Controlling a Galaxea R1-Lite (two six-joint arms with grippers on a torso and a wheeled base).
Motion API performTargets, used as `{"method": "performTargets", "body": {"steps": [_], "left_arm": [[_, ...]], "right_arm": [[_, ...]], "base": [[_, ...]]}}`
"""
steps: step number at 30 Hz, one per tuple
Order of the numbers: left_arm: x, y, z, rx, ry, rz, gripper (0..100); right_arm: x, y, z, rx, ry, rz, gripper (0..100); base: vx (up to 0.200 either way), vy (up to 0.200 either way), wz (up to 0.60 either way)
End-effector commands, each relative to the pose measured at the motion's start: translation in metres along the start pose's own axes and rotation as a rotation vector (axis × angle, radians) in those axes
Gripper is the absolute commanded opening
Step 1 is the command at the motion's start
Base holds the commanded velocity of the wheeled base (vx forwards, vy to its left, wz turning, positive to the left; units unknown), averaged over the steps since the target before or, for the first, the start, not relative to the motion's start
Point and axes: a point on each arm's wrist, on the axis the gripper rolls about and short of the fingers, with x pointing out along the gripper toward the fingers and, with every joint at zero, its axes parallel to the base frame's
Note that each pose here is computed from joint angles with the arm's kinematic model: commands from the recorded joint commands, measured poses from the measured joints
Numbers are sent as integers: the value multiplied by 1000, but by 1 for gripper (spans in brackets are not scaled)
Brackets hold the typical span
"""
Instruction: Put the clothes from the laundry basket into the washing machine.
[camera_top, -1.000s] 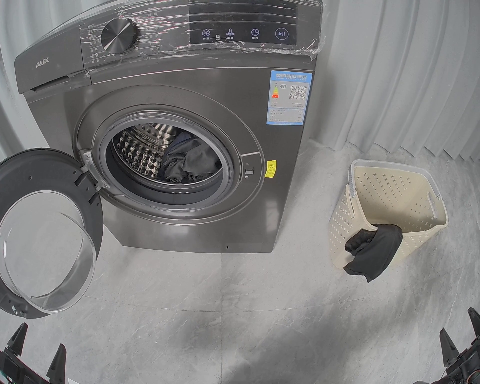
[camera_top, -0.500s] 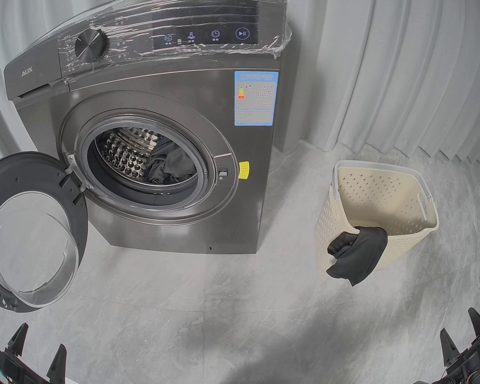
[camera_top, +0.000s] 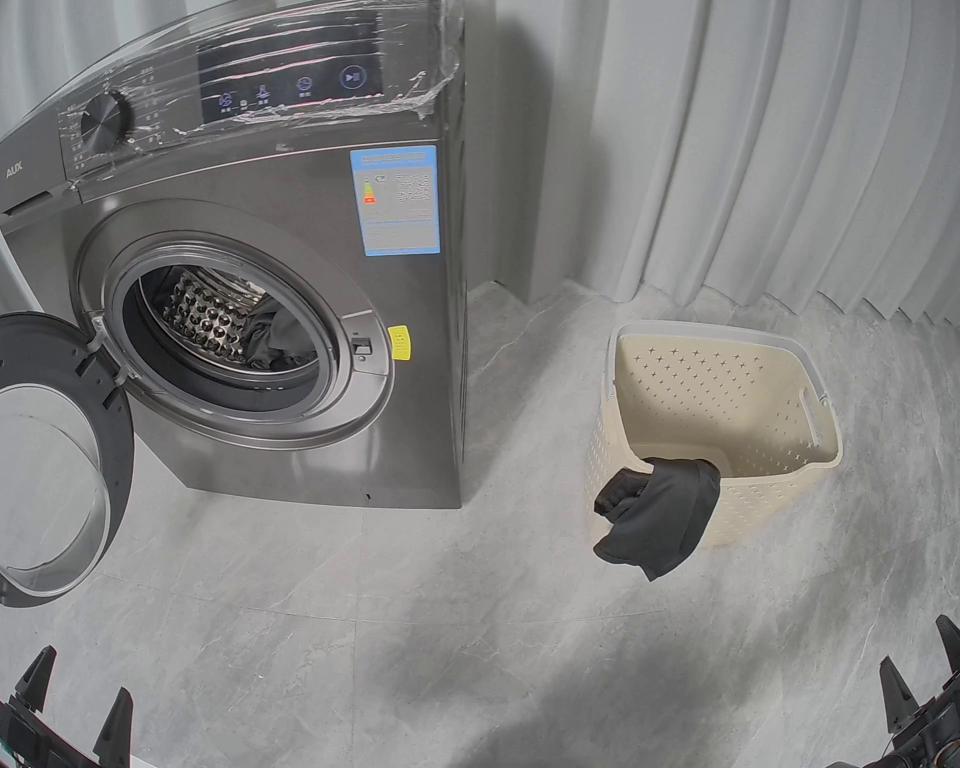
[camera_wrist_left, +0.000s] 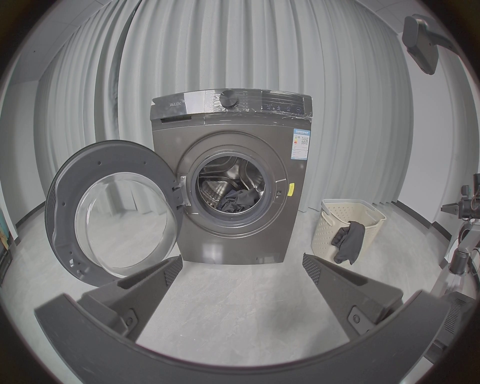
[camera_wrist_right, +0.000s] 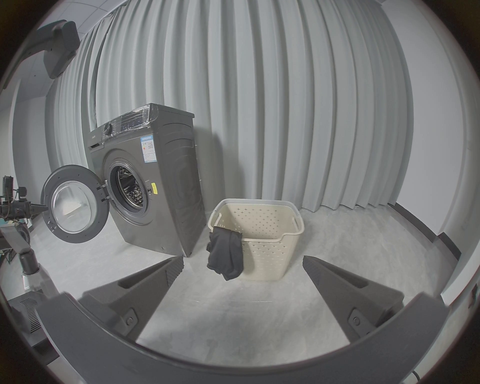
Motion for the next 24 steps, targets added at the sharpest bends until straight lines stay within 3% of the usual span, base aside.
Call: {"method": "performTargets", "body": {"steps": [1,11,20,22,24], "left_arm": [[1,0,-5,0,8,0,100],[1,0,-5,0,8,0,100],[1,0,-5,0,8,0,100],[1,0,-5,0,10,0,100],[1,0,-5,0,8,0,100]], "right_arm": [[1,0,-5,-1,9,-5,100],[1,-1,-5,1,10,-28,100],[0,-1,-5,8,7,-35,100],[1,-1,-5,8,7,-35,100],[-4,0,15,3,-108,-27,100]], "base": [[0,0,0],[0,0,0],[0,-200,0],[0,0,0],[0,0,0]]}}
